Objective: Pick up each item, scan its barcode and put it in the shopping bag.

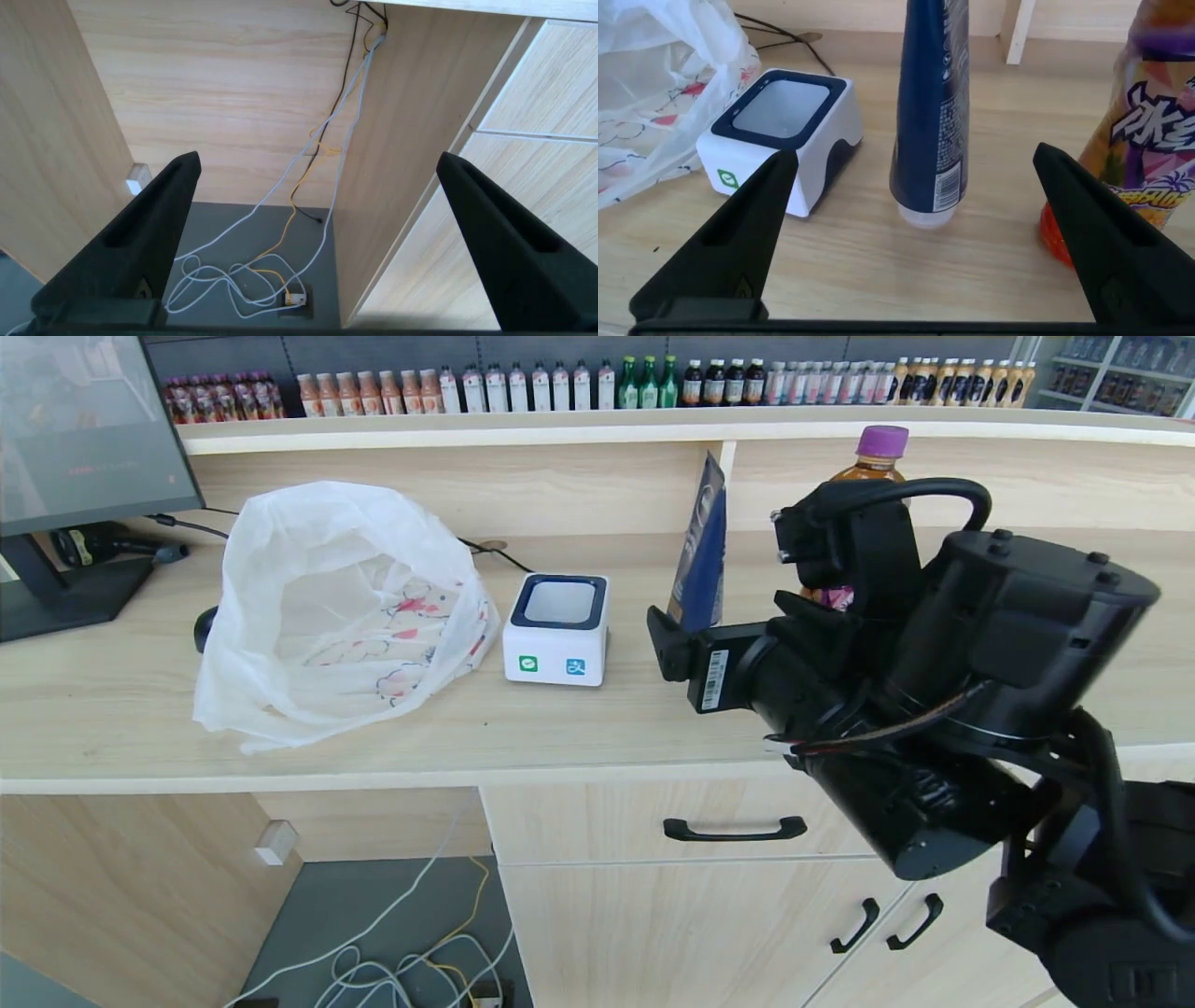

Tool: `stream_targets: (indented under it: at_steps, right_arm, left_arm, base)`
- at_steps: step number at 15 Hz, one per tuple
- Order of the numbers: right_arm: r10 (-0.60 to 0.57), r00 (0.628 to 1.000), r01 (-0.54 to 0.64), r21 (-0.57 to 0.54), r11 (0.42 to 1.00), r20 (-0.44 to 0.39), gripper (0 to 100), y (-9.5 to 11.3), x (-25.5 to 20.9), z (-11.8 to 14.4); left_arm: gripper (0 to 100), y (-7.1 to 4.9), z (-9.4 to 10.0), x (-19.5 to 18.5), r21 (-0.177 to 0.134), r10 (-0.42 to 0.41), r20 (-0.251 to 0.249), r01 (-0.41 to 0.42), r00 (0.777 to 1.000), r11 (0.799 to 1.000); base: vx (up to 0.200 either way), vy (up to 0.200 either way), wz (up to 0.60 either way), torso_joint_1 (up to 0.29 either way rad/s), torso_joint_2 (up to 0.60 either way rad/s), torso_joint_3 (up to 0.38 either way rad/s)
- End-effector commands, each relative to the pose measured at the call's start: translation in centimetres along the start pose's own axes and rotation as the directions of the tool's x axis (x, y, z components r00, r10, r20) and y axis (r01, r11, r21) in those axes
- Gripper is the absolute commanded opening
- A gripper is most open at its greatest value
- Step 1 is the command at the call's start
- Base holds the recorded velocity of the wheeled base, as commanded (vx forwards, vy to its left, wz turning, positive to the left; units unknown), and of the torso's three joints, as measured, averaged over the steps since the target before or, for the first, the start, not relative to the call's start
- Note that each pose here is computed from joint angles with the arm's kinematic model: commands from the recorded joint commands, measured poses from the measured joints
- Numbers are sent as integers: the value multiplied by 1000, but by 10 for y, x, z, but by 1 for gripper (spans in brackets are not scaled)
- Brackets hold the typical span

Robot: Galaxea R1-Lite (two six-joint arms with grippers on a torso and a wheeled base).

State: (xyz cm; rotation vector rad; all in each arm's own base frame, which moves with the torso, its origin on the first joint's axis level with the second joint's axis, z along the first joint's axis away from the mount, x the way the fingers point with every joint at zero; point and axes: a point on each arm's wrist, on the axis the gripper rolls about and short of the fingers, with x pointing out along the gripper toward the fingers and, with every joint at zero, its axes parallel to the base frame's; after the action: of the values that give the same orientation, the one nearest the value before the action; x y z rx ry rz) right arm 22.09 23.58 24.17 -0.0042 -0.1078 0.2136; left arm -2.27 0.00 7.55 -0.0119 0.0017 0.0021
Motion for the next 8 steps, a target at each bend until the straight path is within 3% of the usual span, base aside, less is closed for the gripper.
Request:
stream_targets:
  at_steps: [1, 8]
  right_arm:
    - [-30, 1000, 30, -1, 1000, 2, 100, -5, 14, -3]
    - [-22, 1000, 21, 46, 999, 17, 100, 4, 37, -6]
  left_arm:
    - [100, 0, 0, 0, 0, 1, 0, -1, 1000, 1000]
    - [100, 0, 0, 0, 0, 1, 0, -1, 1000, 1000]
  base:
    - [0, 0, 0, 0, 0, 0]
    - [0, 0, 0, 0, 0, 0]
